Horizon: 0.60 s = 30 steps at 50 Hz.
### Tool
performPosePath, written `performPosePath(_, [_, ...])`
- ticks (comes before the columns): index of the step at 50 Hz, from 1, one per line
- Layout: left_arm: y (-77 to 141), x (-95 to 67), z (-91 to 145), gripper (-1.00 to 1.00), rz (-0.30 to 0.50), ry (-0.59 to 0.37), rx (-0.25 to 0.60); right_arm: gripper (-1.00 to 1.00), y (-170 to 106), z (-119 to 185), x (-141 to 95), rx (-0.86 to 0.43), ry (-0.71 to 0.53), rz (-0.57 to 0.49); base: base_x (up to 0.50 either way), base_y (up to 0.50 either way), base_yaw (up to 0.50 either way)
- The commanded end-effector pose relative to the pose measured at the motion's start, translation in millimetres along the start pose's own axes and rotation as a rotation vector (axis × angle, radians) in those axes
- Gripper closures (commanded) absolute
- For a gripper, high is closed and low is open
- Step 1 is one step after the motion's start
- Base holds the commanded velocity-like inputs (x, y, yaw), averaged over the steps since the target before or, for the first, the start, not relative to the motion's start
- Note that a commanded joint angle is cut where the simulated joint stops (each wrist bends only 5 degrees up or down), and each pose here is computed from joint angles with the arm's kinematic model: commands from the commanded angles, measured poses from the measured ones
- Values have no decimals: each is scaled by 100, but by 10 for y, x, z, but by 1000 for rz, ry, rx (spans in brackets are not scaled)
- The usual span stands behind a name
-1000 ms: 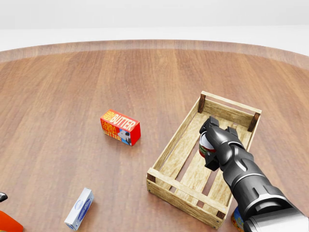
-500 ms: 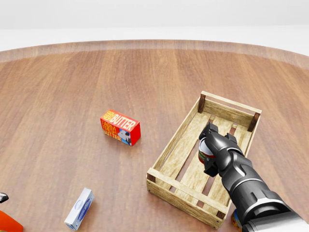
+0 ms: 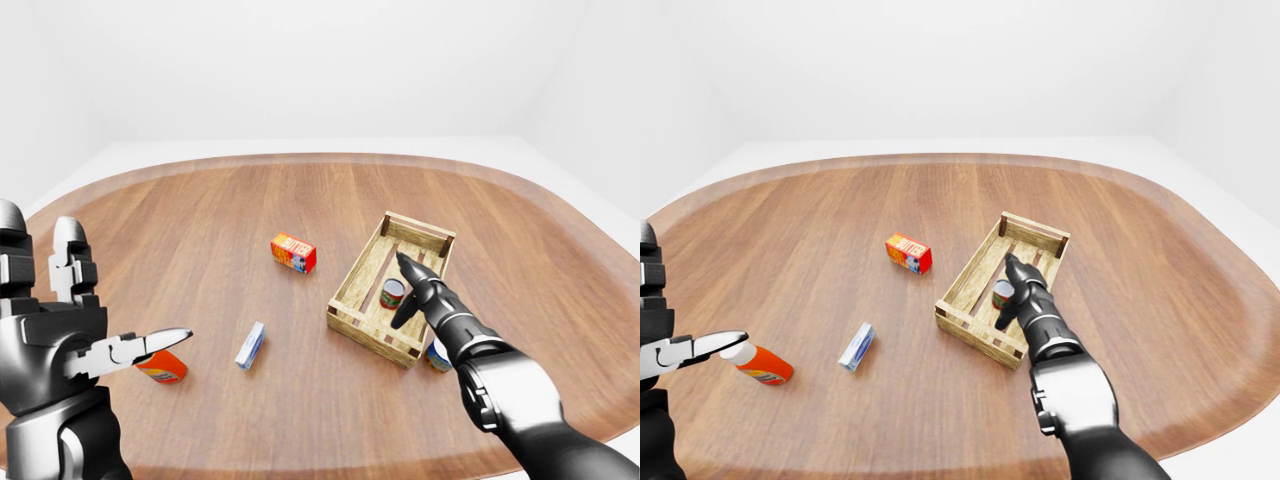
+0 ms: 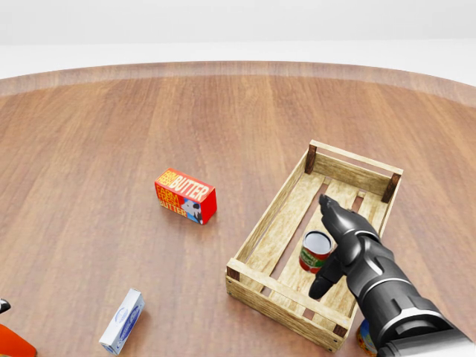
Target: Pick up the tomato sauce, and put it in the wooden tray.
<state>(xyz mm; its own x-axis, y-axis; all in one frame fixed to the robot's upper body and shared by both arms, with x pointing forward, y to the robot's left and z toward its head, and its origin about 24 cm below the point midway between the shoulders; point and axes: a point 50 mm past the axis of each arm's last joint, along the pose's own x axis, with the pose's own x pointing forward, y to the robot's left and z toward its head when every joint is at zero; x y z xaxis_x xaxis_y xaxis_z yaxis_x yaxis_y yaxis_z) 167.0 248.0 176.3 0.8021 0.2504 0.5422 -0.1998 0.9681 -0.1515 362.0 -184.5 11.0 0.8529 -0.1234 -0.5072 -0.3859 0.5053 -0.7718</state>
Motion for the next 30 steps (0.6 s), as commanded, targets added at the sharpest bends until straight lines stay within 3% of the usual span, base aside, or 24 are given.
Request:
performPosePath(1, [9, 5, 3, -98, 3, -3, 0, -100, -8, -33, 0, 9, 7, -5, 0, 0, 0])
performPosePath(13, [-18, 8, -36, -99, -4, 13, 0, -100, -149, 37, 3, 35, -16, -36, 0, 0, 0])
performPosePath(23, [-18, 10, -48, -98, -3, 18, 1, -100, -694, 359, -65, 82, -151, -175, 0, 0, 0])
performPosePath(30, [-12, 8, -39, -98, -2, 15, 1, -100, -1000, 569, -261, 46, -303, -269, 0, 0, 0])
